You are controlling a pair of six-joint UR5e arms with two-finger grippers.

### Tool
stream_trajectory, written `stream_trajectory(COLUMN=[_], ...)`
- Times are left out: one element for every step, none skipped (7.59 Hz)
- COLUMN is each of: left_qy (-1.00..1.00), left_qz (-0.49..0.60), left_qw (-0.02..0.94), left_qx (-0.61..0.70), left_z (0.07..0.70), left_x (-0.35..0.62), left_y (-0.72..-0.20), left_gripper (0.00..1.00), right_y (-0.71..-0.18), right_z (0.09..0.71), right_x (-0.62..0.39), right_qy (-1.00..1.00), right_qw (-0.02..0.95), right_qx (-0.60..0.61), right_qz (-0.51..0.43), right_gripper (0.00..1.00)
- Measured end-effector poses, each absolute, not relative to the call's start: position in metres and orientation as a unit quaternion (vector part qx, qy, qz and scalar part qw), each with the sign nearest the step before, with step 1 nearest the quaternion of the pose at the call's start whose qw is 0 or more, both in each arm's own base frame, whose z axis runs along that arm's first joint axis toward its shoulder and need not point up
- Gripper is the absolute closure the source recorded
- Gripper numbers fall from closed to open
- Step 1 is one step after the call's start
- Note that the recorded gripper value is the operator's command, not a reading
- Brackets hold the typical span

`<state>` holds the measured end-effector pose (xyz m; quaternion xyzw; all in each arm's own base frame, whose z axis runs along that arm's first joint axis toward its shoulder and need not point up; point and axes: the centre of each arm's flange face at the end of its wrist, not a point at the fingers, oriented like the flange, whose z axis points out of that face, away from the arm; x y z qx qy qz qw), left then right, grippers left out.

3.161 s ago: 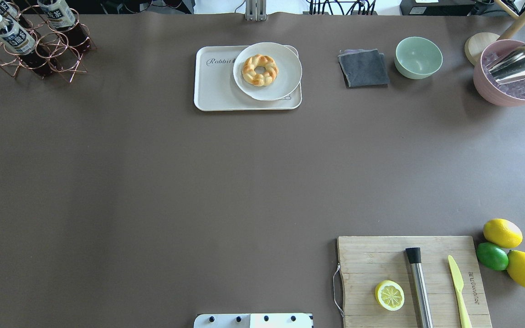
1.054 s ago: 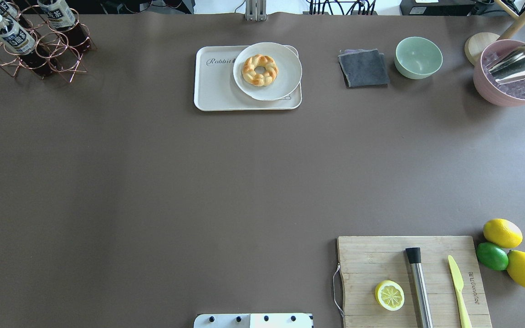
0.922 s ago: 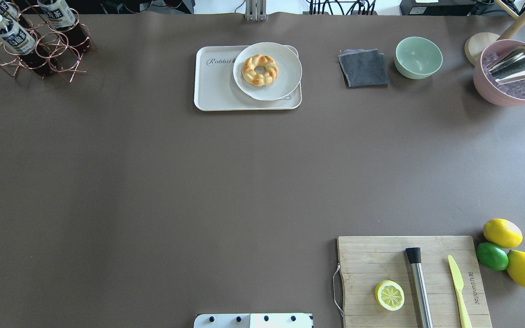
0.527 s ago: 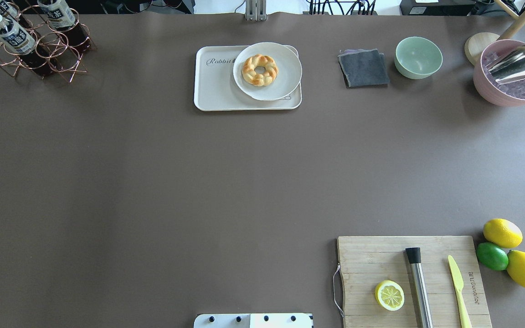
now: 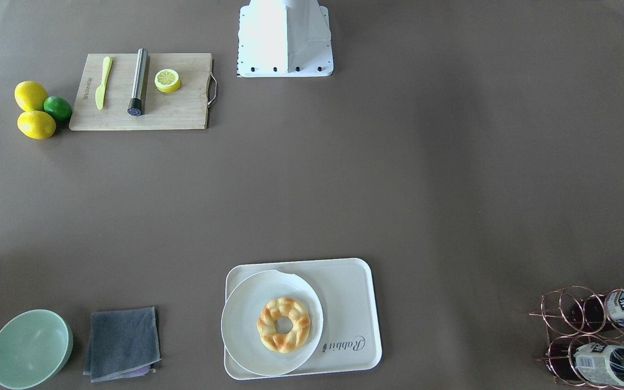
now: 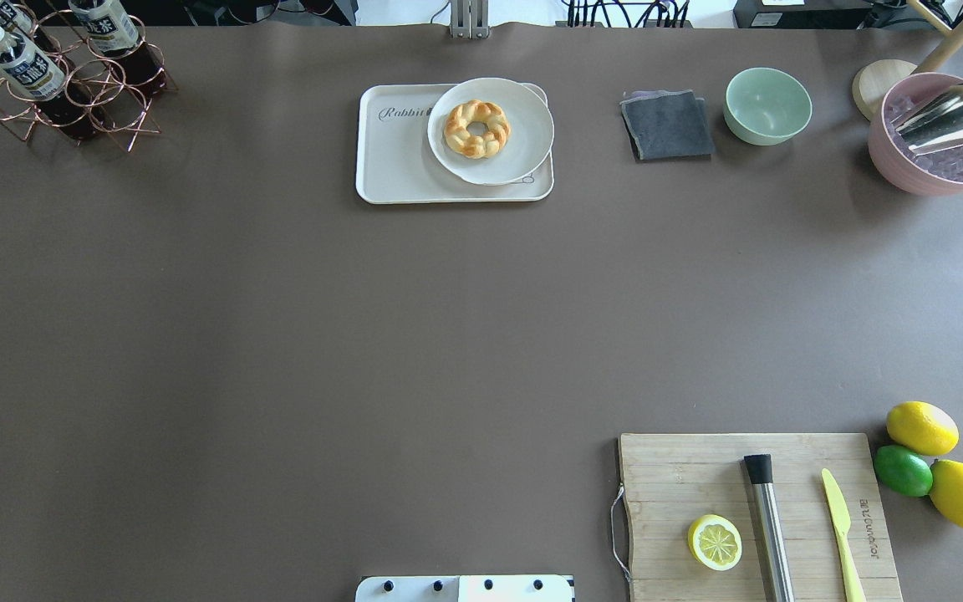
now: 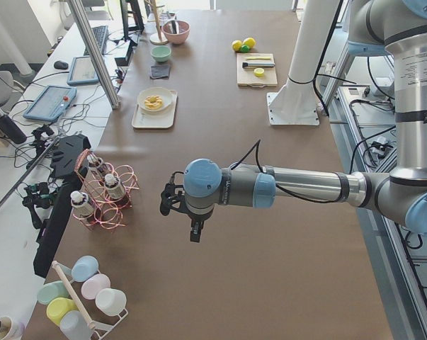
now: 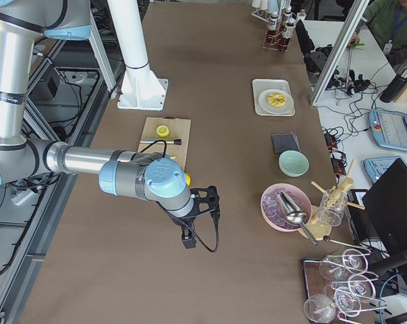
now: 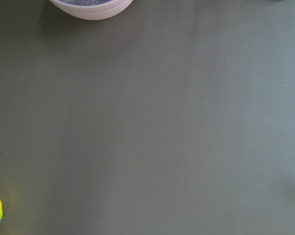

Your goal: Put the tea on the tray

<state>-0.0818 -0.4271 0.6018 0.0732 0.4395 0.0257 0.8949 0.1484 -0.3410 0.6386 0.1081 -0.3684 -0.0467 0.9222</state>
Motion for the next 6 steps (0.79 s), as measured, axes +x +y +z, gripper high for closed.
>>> stream_trajectory(left_qy=[0.445,0.448,0.448,0.446,0.446,0.448], left_qz=[0.033,0.041,0.052,0.058,0.051,0.046], left_qw=[0.891,0.888,0.885,0.882,0.878,0.874], left_qx=[0.083,0.093,0.116,0.142,0.164,0.184], left_z=[0.594,0.592,0.587,0.584,0.576,0.561], left_x=[-0.082,-0.081,-0.082,-0.082,-0.082,-0.08], left_y=[-0.444,-0.453,-0.456,-0.457,-0.463,-0.474], left_gripper=[0.02,0.02,0.02,0.02,0.02,0.03], right_y=[-0.345,-0.348,-0.35,-0.353,-0.363,-0.378], right_z=[0.636,0.634,0.632,0.628,0.622,0.613], right_x=[0.149,0.15,0.15,0.148,0.14,0.13], right_qy=[-0.369,-0.371,-0.374,-0.375,-0.372,-0.37], right_qw=[0.921,0.92,0.919,0.917,0.915,0.914], right_qx=[0.111,0.115,0.119,0.125,0.134,0.142], right_qz=[-0.048,-0.049,-0.051,-0.057,-0.074,-0.093], right_gripper=[0.0,0.0,0.0,0.0,0.0,0.0])
